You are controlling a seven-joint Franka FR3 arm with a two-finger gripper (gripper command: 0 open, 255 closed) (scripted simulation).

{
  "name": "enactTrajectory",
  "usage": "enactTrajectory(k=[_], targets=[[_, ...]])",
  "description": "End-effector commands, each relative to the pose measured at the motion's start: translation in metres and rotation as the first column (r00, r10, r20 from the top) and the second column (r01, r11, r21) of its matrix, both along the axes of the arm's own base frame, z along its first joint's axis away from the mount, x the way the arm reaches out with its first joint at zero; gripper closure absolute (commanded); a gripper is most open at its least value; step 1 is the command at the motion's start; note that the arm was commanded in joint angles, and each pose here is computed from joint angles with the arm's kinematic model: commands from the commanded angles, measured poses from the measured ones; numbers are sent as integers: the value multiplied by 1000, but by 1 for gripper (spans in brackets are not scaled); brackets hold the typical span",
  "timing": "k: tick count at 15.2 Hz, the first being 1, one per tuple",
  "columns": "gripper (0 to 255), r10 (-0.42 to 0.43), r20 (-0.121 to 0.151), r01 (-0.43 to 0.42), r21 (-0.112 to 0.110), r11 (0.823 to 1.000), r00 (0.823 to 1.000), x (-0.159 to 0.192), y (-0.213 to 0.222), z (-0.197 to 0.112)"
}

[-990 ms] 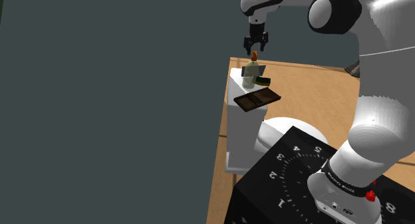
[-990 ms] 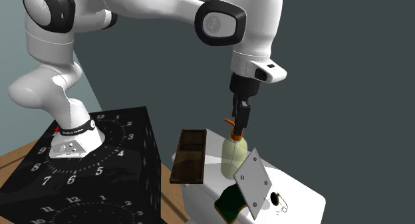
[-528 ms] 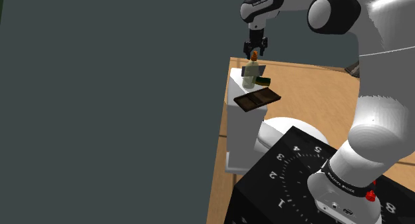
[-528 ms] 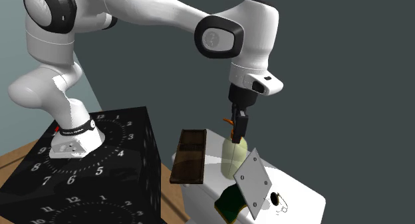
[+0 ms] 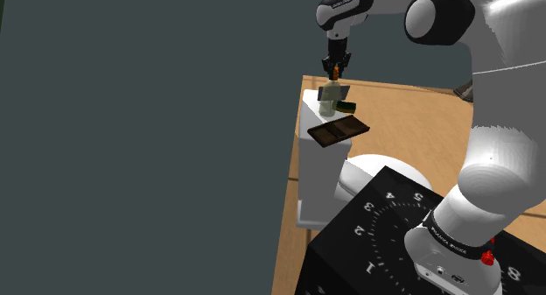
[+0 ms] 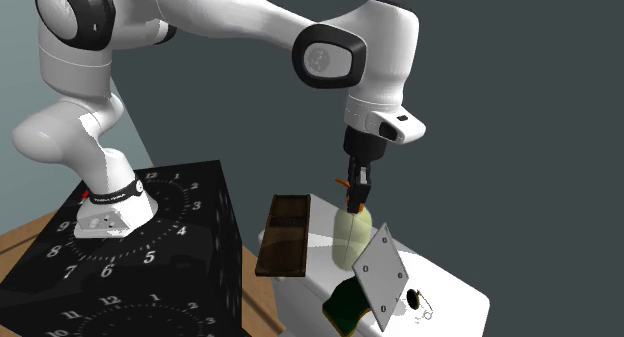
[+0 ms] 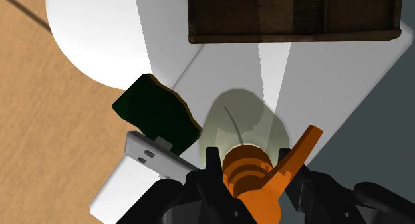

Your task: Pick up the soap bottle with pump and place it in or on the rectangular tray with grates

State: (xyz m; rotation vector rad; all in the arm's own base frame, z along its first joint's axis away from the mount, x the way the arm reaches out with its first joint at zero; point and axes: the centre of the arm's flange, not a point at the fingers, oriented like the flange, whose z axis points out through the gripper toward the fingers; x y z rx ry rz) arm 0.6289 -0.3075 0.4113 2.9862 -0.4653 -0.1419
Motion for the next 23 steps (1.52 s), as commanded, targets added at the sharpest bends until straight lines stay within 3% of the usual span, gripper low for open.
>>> enactTrajectory(k=[1,7,23], targets=[[255,0,0,0,0,1000,1000,0,0,0],[255,0,0,0,0,1000,1000,0,0,0],[255,0,0,0,0,1000,1000,0,0,84]])
